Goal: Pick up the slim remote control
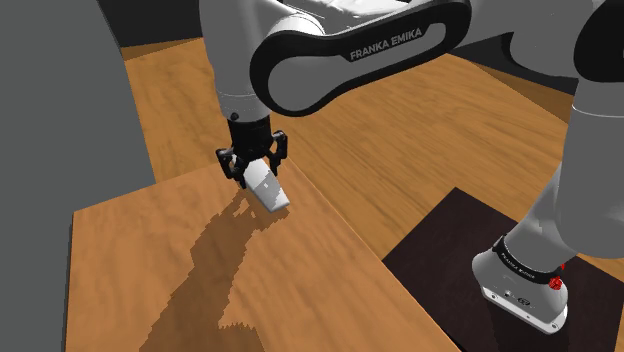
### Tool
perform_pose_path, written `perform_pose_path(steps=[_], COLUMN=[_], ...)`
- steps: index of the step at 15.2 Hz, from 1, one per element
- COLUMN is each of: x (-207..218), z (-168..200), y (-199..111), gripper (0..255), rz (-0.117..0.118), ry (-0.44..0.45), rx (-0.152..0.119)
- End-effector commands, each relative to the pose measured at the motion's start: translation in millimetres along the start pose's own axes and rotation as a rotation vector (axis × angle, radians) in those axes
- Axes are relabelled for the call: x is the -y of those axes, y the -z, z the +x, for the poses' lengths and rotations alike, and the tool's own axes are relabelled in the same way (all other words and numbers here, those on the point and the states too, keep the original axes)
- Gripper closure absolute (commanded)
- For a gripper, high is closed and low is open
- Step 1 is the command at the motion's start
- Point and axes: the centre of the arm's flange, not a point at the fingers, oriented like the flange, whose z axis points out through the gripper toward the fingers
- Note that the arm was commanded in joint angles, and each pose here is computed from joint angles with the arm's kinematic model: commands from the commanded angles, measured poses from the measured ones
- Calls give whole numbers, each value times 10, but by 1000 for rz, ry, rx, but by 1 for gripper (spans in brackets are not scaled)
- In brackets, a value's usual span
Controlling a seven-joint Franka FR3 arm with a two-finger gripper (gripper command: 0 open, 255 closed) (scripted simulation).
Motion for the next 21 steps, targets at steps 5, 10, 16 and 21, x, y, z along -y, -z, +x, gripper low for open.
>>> perform_pose_path(steps=[5, 10, 16, 21], x=[-15, -13, -10, -9], z=[-13, -11, -8, -7], y=[48, 312, 629, 796], gripper=[255, 255, 255, 255], rz=[0, 0, 0, 0], ry=[0, 0, 0, 0], rx=[0, 0, 0, 0])
